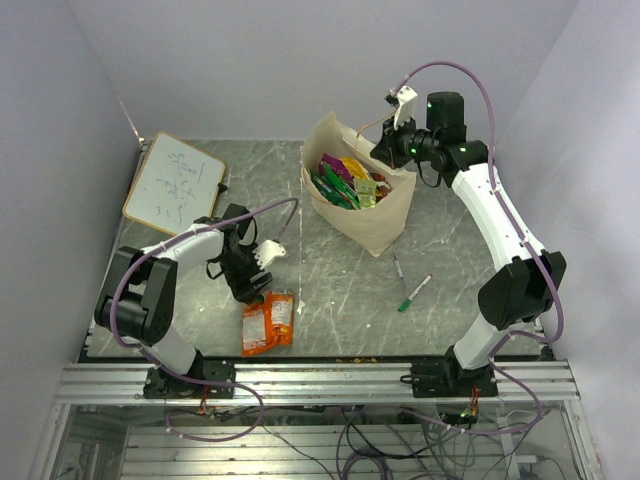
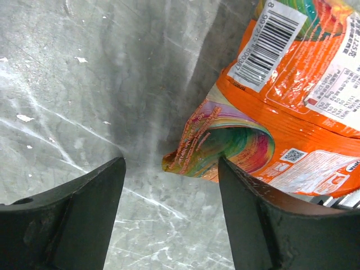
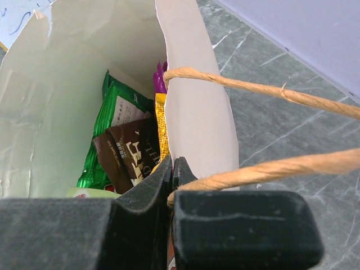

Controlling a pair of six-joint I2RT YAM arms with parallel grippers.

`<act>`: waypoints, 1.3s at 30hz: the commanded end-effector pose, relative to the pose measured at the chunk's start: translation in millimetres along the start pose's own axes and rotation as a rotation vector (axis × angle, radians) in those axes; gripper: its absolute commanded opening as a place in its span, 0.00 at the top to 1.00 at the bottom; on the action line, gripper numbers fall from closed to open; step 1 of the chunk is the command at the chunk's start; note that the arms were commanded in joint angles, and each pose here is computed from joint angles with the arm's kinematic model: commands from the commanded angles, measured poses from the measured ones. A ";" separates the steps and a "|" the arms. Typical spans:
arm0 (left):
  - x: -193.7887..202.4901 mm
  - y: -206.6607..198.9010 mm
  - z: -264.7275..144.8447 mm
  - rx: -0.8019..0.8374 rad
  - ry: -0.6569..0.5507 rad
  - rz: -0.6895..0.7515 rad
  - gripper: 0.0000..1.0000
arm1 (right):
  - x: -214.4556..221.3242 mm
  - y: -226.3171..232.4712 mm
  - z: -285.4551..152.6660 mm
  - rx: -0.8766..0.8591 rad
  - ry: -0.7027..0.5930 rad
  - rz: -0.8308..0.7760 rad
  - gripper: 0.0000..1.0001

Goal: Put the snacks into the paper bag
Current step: Adjust the snack at the center of the board.

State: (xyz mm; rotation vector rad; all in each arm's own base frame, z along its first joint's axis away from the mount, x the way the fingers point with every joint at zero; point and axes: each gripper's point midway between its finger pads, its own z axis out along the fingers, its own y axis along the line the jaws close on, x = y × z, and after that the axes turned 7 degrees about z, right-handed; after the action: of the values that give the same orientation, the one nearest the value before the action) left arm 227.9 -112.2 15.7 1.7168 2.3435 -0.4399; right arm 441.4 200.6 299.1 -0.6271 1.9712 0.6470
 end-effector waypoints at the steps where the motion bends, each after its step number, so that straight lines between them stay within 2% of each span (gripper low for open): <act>1: 2.7 -3.9 11.8 0.018 -0.015 -0.026 0.25 | -3.2 8.0 -6.0 -0.015 -0.006 0.002 1.00; 6: -2.4 -6.5 16.5 -0.008 -0.006 -0.055 0.40 | -2.5 6.6 -3.6 -0.015 -0.002 0.003 1.00; 14: -10.3 -19.0 20.6 -0.017 0.026 -0.016 0.53 | -0.6 5.5 -1.9 -0.015 0.003 0.003 1.00; 25: -29.0 -15.3 9.5 -0.010 -0.010 -0.017 0.93 | -0.5 4.1 -1.7 -0.008 0.005 -0.001 1.00; 39: -73.9 1.7 -75.0 -0.230 -0.168 0.153 0.93 | 0.1 3.2 -1.6 -0.006 0.006 -0.005 1.00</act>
State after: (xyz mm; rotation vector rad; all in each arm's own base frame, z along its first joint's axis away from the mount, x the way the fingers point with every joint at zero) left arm 241.9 -144.9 74.3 1.6545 2.1699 -0.3083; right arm 441.5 200.3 299.0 -0.6277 1.9712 0.6451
